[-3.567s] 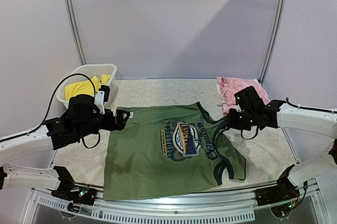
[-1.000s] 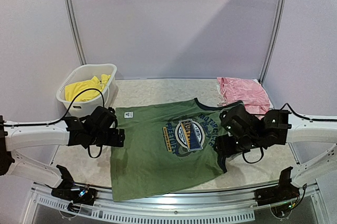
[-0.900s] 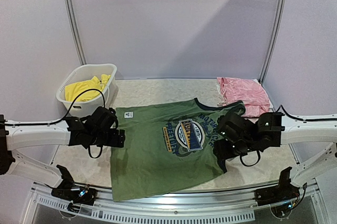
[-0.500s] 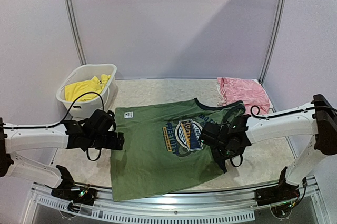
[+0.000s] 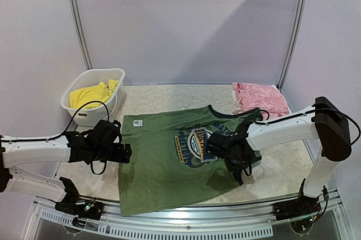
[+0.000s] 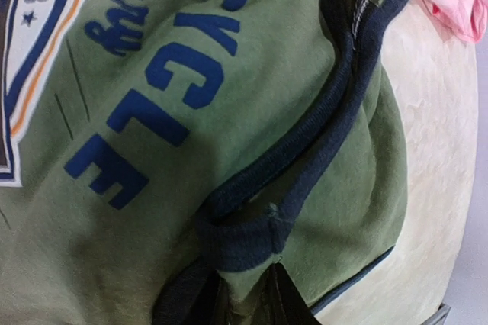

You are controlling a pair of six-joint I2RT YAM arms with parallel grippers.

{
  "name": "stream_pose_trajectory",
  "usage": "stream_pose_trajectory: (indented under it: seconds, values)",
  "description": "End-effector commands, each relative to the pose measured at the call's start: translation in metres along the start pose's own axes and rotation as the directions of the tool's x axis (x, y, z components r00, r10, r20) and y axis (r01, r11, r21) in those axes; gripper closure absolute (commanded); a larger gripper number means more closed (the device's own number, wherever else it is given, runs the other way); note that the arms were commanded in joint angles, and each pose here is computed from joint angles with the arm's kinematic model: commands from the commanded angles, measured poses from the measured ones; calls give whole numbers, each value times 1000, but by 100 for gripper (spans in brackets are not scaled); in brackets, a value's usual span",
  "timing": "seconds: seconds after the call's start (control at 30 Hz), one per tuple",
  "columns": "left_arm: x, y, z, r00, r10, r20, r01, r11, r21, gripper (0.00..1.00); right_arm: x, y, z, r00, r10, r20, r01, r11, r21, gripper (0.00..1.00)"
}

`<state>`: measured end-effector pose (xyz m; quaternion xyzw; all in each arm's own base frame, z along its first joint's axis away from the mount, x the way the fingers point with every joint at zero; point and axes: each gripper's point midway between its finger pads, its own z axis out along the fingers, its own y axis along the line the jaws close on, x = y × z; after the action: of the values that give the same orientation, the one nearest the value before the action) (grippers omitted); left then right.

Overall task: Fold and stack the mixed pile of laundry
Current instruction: Flatten out the crumpled tank top at the center of the board.

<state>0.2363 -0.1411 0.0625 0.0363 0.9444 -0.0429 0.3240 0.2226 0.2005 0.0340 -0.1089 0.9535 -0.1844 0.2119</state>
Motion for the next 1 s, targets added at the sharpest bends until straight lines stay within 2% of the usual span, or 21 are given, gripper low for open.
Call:
stream_pose_trajectory:
  seconds: [0.0,0.13,0.43,0.67,0.97]
  values:
    - [2,2,1,1000,0,5,0,1000,11,9,-10,-25,-6,999,5,41,-10,993,117,94]
    - [3,1,2,1000,0,6,0,1000,17,9,-15,-41,-9,997,40,64,-48,990,133,100]
    - [5,-3,4,1000,0,-2,0,999,36,9,-15,-93,0,987,150,49,-157,972,176,100]
    - [5,-5,5,1000,6,-5,-6,999,48,9,-11,-145,9,959,281,47,-284,932,227,100]
    - [3,-13,10,1000,19,-20,-17,998,62,9,-20,-173,25,931,362,41,-361,900,246,100]
